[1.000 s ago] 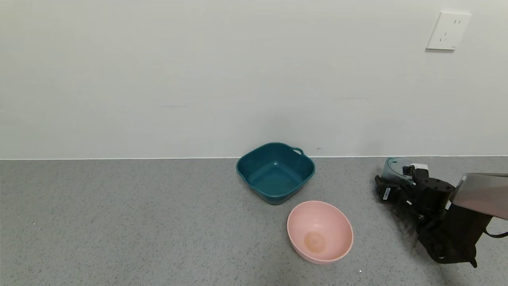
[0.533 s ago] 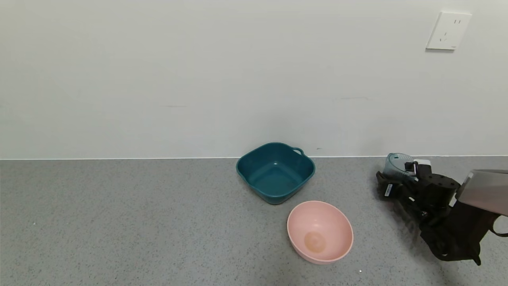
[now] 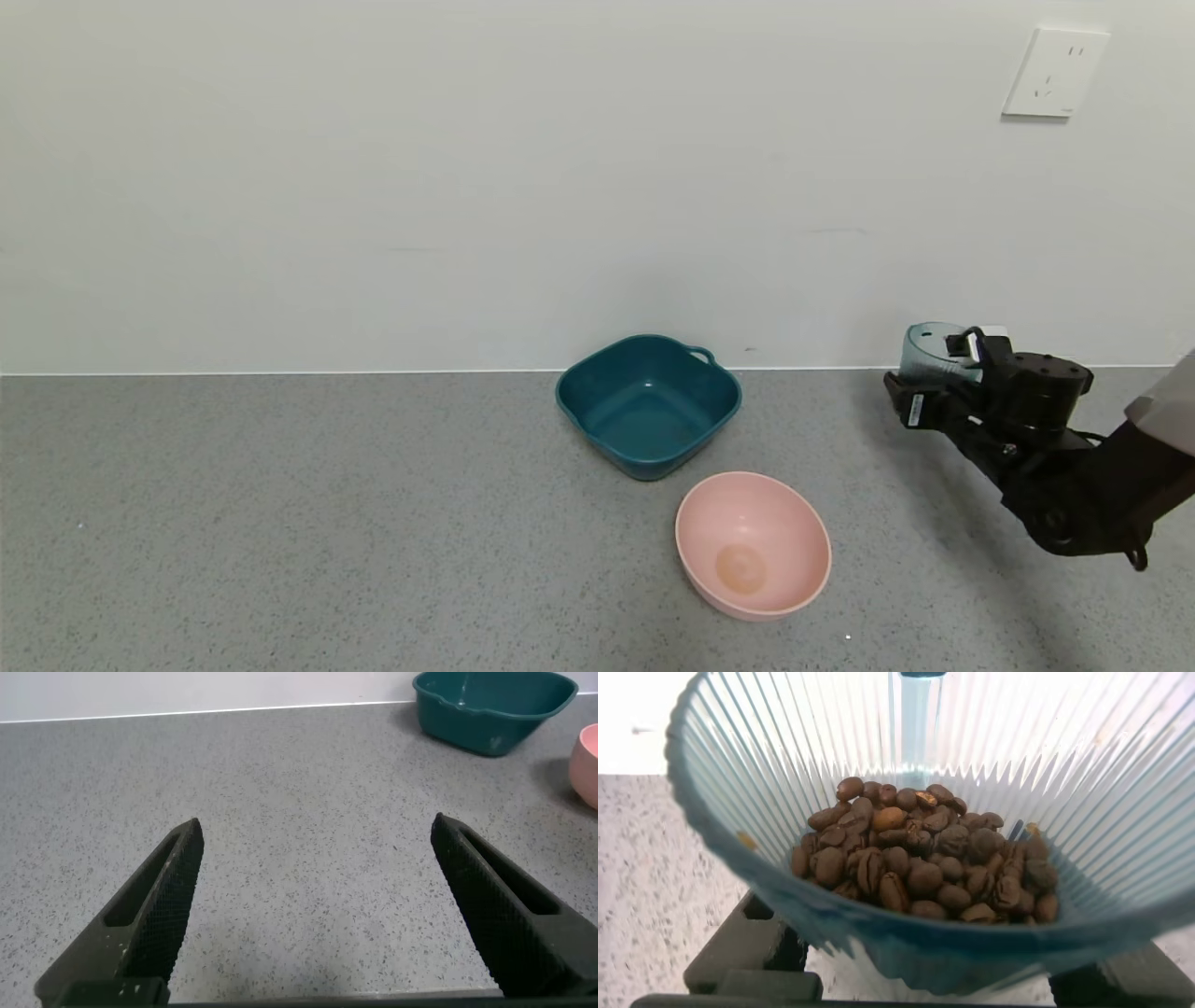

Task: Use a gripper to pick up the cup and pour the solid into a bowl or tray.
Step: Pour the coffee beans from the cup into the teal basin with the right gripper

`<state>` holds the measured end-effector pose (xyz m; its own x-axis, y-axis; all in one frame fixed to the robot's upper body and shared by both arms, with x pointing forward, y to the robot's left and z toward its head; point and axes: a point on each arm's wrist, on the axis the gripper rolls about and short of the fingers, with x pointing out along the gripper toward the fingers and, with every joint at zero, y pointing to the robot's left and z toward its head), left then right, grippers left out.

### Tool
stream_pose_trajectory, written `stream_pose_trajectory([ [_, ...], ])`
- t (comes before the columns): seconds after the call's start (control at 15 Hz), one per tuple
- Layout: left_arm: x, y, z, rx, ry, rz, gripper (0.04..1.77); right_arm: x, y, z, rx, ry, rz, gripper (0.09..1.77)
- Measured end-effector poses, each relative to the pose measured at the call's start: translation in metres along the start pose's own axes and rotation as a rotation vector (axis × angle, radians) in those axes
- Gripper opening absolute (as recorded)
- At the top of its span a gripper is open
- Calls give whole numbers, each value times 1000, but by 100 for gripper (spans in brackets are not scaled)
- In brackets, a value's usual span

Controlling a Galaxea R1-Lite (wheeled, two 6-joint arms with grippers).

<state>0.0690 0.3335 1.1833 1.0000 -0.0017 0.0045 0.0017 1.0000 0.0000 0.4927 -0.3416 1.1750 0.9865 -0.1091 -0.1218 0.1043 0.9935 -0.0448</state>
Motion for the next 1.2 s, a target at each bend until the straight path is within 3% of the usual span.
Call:
stream_pose_trajectory([
  [0.6,0,0,0,0,0,0,175,12,42,68,-167,-41,113,137],
  [1.2,0,0,0,0,0,0,175,8,89,88,-430,-26,218,137],
])
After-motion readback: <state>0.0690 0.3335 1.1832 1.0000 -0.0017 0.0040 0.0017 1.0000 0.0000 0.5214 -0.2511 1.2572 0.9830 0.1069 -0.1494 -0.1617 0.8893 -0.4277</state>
